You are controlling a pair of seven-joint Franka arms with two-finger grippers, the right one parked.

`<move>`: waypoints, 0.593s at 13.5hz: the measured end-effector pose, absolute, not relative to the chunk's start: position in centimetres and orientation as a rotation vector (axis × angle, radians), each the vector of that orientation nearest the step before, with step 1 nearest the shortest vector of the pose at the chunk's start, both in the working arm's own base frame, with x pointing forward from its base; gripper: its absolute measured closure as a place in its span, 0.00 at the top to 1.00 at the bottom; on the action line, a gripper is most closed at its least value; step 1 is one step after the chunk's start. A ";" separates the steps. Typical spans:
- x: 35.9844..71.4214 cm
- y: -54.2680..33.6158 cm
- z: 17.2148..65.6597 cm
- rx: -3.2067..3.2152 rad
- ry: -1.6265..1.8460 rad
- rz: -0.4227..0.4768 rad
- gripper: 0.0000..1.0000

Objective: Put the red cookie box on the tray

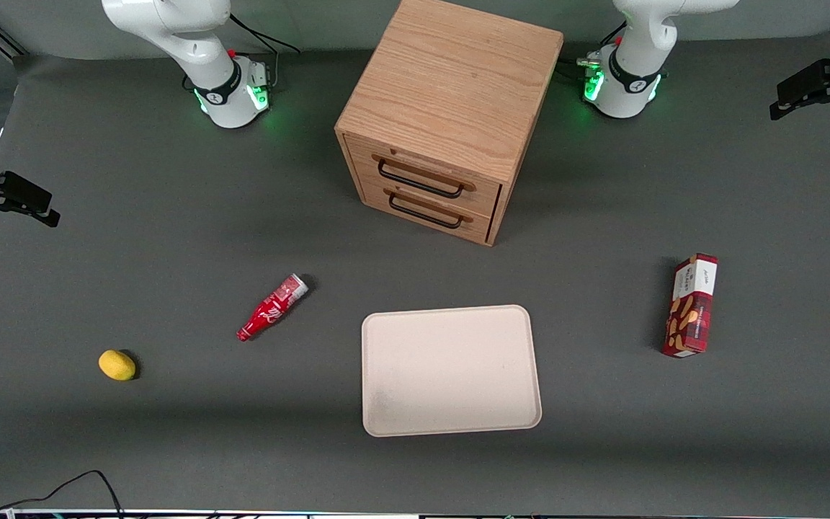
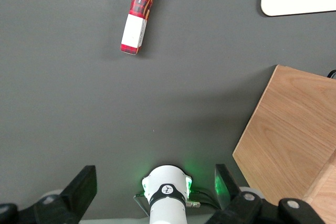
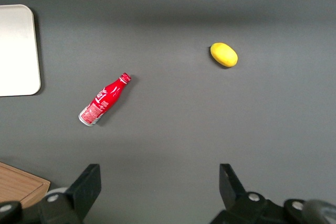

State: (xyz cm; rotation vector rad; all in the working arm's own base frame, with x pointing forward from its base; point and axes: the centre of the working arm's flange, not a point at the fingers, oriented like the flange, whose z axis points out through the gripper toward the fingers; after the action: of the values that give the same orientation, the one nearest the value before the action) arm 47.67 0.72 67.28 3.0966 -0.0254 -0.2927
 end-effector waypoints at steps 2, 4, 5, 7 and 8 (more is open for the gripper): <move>47.7 0.4 67.2 3.098 -0.033 -0.294 1.00; 47.7 0.1 67.3 3.100 -0.040 -0.292 1.00; 47.7 0.0 67.3 3.101 -0.038 -0.292 1.00; 47.7 0.0 67.3 3.102 -0.032 -0.293 1.00; 47.7 0.0 67.3 3.102 -0.031 -0.293 1.00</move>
State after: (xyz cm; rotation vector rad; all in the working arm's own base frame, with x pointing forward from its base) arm 47.70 0.00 67.32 3.1019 -0.0310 -0.2930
